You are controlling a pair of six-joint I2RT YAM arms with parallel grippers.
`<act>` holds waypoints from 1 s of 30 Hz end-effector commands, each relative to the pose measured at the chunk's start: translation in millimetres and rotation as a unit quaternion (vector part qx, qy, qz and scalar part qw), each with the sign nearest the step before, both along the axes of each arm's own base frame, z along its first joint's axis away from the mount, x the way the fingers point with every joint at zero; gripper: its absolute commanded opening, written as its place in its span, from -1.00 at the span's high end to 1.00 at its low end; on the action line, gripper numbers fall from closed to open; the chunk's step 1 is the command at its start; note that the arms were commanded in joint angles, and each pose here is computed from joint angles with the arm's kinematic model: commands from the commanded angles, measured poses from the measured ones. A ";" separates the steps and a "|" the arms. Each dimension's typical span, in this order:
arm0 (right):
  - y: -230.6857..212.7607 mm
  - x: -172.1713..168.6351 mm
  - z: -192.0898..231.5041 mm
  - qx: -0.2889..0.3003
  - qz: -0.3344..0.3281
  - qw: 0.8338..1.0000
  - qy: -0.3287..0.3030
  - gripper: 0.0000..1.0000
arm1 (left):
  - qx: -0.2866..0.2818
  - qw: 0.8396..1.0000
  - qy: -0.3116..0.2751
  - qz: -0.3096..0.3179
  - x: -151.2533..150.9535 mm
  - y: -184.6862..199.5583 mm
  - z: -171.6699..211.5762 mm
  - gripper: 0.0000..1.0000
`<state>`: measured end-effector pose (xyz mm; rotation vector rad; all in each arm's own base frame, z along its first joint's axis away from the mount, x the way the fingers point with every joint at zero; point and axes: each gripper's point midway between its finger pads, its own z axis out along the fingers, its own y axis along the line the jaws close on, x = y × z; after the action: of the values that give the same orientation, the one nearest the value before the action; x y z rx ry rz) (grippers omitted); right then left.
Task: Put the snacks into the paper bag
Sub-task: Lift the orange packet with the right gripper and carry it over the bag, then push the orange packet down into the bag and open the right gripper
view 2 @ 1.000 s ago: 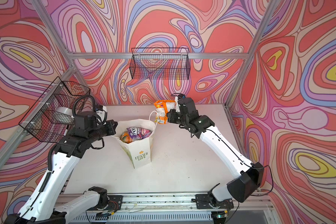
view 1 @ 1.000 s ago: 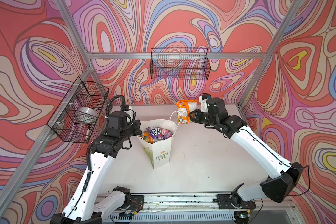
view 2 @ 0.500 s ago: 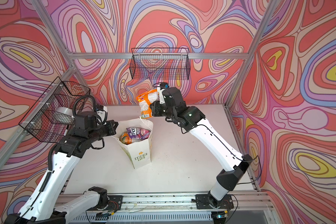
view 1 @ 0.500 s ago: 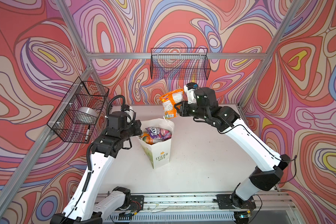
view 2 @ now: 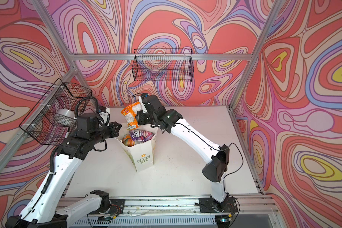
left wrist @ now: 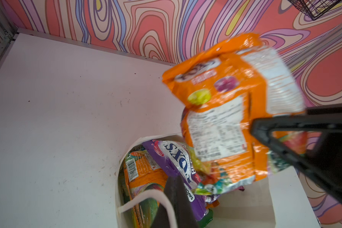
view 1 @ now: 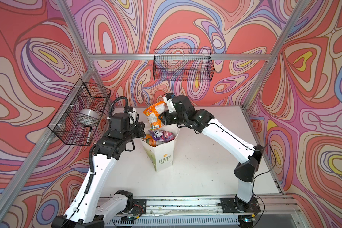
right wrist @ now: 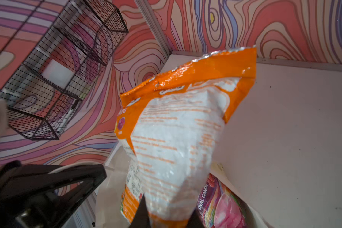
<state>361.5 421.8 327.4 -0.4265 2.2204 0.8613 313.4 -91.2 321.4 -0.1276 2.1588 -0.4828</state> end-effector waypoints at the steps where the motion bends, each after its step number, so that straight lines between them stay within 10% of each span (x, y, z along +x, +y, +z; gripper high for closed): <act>1: 6.8 -11.6 -3.9 -0.004 0.018 1.000 -0.001 1.00 | -0.003 1.000 -0.011 0.006 2.4 2.3 5.9 0.91; 30: 4.1 -69.7 -47.2 -0.116 0.042 0.991 0.056 1.00 | -0.016 1.000 -0.016 -0.006 -2.0 -2.2 11.4 0.90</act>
<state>291.8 425.0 288.6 -0.5803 2.3952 0.7158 311.4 -92.8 323.5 -0.1207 2.1539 -0.4966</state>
